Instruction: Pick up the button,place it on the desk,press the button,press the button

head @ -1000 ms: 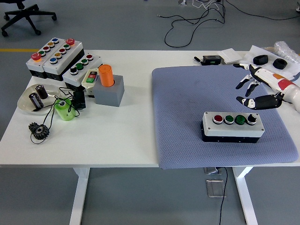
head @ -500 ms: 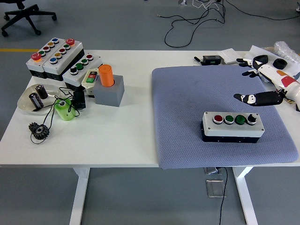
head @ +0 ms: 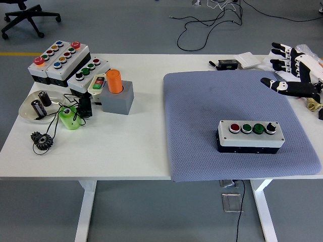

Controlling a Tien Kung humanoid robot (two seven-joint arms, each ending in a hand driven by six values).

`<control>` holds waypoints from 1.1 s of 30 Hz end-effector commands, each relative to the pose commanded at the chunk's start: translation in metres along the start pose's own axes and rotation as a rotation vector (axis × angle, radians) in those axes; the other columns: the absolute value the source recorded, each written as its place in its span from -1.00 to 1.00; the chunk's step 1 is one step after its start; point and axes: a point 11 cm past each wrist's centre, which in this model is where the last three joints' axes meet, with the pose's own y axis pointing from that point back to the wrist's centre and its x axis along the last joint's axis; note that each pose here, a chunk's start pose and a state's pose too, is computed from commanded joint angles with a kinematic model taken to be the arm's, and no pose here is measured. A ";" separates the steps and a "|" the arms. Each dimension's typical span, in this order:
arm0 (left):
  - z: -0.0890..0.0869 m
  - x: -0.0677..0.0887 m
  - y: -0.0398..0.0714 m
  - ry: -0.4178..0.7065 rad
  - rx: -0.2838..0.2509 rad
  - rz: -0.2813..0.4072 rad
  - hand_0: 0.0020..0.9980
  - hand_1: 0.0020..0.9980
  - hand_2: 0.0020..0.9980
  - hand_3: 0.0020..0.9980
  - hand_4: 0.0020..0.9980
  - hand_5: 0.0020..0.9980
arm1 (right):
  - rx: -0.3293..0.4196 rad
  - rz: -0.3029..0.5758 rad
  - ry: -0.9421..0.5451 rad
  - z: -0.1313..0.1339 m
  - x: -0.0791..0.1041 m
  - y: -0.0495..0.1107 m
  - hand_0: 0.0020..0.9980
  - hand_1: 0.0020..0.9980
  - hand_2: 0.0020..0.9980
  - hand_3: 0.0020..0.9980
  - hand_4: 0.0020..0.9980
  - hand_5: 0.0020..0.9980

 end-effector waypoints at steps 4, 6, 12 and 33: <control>0.001 0.001 0.000 0.002 -0.001 0.001 0.22 0.06 0.01 -0.05 -0.43 0.99 | -0.012 0.027 -0.162 0.002 0.006 0.000 0.70 0.69 0.82 0.82 0.63 -0.57; 0.001 0.001 0.000 0.002 -0.001 0.002 0.22 0.06 0.01 -0.05 -0.43 0.99 | -0.023 0.037 -0.251 0.004 0.008 0.000 0.70 0.69 0.82 0.82 0.63 -0.57; 0.002 0.001 0.000 0.004 -0.002 0.002 0.22 0.06 0.01 -0.05 -0.43 0.99 | -0.050 0.070 -0.493 0.008 0.013 0.002 0.67 0.66 0.77 0.80 0.58 -0.46; 0.006 -0.001 0.000 0.010 -0.008 0.000 0.23 0.07 0.02 -0.04 -0.43 0.99 | -0.034 0.112 -0.744 0.002 0.021 0.000 0.63 0.64 0.75 0.78 0.58 -0.50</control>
